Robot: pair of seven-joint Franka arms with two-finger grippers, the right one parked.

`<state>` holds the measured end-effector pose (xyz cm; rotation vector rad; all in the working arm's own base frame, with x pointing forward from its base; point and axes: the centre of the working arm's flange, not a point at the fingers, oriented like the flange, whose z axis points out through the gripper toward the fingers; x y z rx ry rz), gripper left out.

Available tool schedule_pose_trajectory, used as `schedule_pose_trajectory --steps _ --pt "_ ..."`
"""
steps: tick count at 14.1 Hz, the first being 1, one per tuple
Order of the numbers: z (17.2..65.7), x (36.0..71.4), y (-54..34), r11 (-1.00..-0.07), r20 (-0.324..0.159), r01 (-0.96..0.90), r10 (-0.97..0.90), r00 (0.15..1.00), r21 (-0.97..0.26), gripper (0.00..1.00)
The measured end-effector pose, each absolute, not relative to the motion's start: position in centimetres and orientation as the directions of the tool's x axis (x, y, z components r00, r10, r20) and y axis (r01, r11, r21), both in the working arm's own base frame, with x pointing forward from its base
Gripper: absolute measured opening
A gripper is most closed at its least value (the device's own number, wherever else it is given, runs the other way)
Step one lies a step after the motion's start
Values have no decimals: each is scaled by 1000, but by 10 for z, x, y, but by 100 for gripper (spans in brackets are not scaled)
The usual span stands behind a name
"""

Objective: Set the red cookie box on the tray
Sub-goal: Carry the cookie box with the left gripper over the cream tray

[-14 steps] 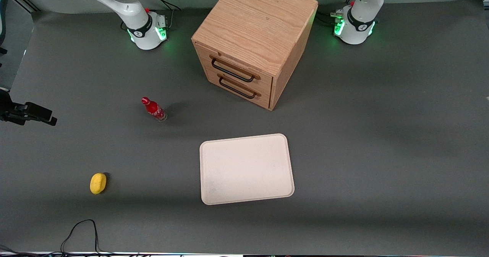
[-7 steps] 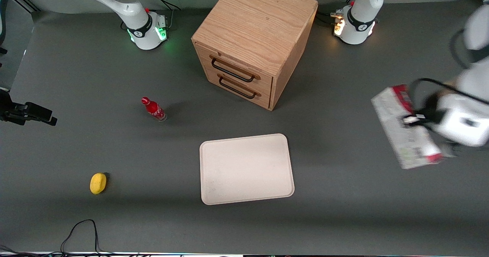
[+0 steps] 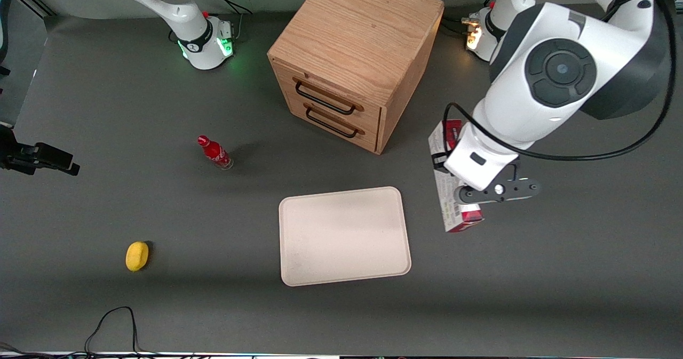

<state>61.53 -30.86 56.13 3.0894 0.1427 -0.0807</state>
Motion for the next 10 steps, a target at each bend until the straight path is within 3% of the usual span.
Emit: schedule_pose_trajectory --steps 5,10 --pt "518 601 -377 -998 -53 50 49 997 26 3" --pt "462 625 -384 -997 -48 70 69 997 30 3"
